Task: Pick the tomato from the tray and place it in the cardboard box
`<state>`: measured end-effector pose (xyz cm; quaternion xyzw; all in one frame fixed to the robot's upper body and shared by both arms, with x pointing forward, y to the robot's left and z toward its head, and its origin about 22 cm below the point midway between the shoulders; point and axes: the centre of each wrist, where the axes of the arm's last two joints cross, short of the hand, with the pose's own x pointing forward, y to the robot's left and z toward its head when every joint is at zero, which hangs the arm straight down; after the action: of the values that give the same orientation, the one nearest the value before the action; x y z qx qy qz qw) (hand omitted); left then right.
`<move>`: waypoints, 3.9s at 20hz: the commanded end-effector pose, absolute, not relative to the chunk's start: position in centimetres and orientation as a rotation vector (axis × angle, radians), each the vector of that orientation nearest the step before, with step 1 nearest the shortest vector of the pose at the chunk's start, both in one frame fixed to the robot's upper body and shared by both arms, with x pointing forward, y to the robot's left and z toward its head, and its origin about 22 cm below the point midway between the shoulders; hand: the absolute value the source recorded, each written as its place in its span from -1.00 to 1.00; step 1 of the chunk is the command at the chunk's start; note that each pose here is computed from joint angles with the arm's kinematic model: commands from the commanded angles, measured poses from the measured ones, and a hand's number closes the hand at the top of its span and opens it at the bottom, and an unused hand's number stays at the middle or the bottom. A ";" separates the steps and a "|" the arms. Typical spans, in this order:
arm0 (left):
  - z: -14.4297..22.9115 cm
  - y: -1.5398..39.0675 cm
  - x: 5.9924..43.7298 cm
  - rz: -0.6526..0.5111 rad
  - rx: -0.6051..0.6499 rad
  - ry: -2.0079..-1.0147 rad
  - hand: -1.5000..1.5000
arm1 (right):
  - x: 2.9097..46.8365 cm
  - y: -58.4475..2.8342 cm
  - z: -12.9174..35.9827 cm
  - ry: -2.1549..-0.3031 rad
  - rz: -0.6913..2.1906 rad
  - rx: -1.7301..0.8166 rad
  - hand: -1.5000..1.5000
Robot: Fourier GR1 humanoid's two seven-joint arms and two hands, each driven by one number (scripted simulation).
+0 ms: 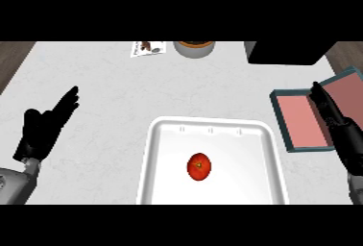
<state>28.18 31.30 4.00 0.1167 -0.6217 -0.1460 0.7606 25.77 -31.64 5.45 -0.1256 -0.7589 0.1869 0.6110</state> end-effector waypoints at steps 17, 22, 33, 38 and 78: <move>4.8 25.8 26.5 0.105 0.063 -1.548 0.00 | 32.0 -30.6 2.0 -1.803 0.725 -0.145 -1.00; 5.2 26.4 27.4 0.105 0.082 -1.546 0.00 | 33.4 -31.6 7.8 -1.554 1.149 -0.163 -1.00; 5.5 27.2 25.8 0.106 0.090 -1.539 0.00 | 31.5 -23.2 12.7 -1.385 1.243 0.025 -1.00; 5.9 27.7 27.4 0.108 0.061 -1.557 0.00 | 29.9 -18.4 11.5 -1.410 1.236 0.067 -1.00; 6.5 27.0 25.9 0.103 0.061 -1.541 0.00 | 29.0 -14.0 2.4 -1.260 1.262 -0.079 -1.00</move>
<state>26.07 26.37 5.84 0.0316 -0.6985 0.0487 0.7133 28.42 -13.60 3.82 -0.0293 -0.5486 0.5518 0.6275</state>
